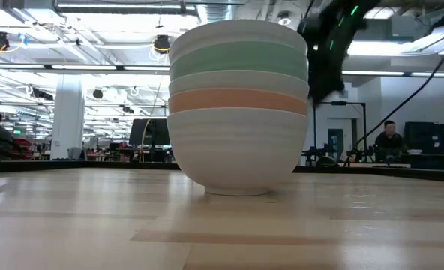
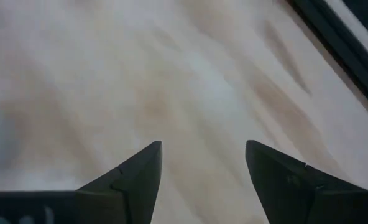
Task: Nest bowls inside each other
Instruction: Return to Home Position
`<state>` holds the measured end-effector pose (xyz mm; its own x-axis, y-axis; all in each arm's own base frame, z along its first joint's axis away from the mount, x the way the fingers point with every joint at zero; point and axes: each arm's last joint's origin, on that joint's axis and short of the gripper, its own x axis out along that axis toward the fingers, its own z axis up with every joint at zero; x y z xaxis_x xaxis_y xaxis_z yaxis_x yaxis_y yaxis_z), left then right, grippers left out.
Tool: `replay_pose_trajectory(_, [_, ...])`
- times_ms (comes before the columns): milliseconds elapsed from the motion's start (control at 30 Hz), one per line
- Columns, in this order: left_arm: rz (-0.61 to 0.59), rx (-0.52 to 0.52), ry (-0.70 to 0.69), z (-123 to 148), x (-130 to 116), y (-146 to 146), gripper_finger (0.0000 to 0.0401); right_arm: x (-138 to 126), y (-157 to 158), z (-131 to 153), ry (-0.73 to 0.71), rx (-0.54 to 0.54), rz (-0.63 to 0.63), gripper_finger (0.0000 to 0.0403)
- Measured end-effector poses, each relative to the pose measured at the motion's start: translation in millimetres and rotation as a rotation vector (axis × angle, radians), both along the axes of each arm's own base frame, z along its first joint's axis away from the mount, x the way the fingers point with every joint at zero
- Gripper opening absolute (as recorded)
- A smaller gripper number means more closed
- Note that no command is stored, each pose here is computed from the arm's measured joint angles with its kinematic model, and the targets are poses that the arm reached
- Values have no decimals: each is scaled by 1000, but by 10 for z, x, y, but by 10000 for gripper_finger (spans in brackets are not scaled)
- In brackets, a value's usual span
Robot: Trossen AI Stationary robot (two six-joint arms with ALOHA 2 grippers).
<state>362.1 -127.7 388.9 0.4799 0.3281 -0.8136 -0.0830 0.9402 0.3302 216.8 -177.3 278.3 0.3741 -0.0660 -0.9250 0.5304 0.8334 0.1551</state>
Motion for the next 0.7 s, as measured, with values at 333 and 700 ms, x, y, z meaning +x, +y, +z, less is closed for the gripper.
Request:
replay_pose_trajectory(333, [129,46,-339,902,-973,442,136,-1144,1224,1387,-693,-460,144,255])
replay_pose_trajectory(700, [-86,-264,-983,286,-1206,840,109,-2092,1831,944,-1219,-401,136,255])
